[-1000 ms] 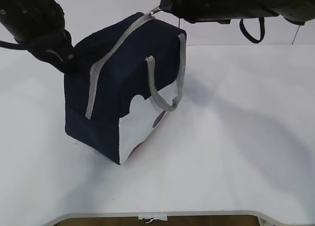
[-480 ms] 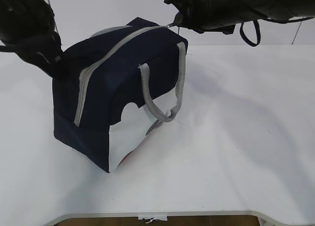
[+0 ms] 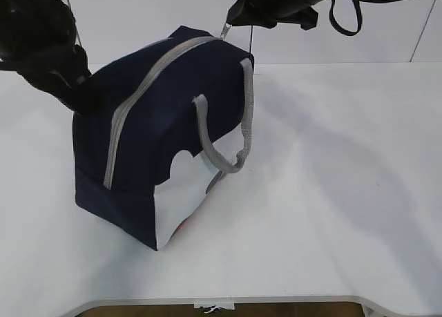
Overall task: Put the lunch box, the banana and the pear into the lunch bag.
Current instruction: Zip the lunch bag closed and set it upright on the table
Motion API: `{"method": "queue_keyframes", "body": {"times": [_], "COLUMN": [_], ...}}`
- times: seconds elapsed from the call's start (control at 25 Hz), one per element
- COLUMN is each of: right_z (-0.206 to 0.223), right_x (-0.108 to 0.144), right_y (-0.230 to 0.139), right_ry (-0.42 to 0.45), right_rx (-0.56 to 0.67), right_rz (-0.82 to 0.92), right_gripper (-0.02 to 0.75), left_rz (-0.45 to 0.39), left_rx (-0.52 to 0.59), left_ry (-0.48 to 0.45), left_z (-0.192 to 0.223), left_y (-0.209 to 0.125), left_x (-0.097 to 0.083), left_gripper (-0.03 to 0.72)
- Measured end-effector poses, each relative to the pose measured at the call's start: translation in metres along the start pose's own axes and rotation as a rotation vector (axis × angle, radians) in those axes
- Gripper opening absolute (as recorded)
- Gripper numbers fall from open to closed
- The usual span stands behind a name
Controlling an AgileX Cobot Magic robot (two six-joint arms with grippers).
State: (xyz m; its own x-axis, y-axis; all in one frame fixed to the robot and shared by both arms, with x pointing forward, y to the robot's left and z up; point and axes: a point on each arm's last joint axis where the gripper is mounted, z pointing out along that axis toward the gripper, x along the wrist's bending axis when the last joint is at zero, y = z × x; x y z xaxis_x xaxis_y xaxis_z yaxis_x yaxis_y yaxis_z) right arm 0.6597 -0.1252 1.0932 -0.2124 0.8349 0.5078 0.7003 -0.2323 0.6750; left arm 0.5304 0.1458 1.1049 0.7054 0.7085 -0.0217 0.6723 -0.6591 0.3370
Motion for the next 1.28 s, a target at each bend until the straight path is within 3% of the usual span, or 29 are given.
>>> {"method": "queue_keyframes", "body": {"times": [0.2, 0.28, 0.48, 0.6, 1.04, 1.28], "right_z": [-0.001, 0.0, 0.007, 0.015, 0.015, 0.015], "right_x": [0.003, 0.003, 0.0, -0.003, -0.001, 0.0], "right_y": [-0.001, -0.002, -0.005, -0.01, -0.007, -0.007], "right_ry": [0.011, 0.01, 0.012, 0.019, 0.035, 0.039], "right_rx": [0.056, 0.066, 0.082, 0.1, 0.091, 0.086], "right_rz": [-0.019, -0.021, -0.01, 0.01, 0.025, 0.032], "right_gripper": [0.001, 0.001, 0.001, 0.001, 0.001, 0.001], "left_rz": [-0.011, -0.022, -0.044, -0.064, -0.087, -0.102], "left_rx": [-0.034, -0.065, -0.172, -0.207, -0.227, -0.173], "left_ry": [-0.013, -0.017, -0.073, -0.124, -0.129, -0.148], "left_z": [-0.01, -0.018, -0.039, -0.031, 0.018, 0.049], "left_y": [0.005, 0.01, 0.025, 0.044, 0.086, 0.092], "left_x": [-0.002, -0.003, -0.008, -0.007, 0.012, 0.018], "left_gripper": [0.412, 0.467, 0.492, 0.493, 0.496, 0.479]}}
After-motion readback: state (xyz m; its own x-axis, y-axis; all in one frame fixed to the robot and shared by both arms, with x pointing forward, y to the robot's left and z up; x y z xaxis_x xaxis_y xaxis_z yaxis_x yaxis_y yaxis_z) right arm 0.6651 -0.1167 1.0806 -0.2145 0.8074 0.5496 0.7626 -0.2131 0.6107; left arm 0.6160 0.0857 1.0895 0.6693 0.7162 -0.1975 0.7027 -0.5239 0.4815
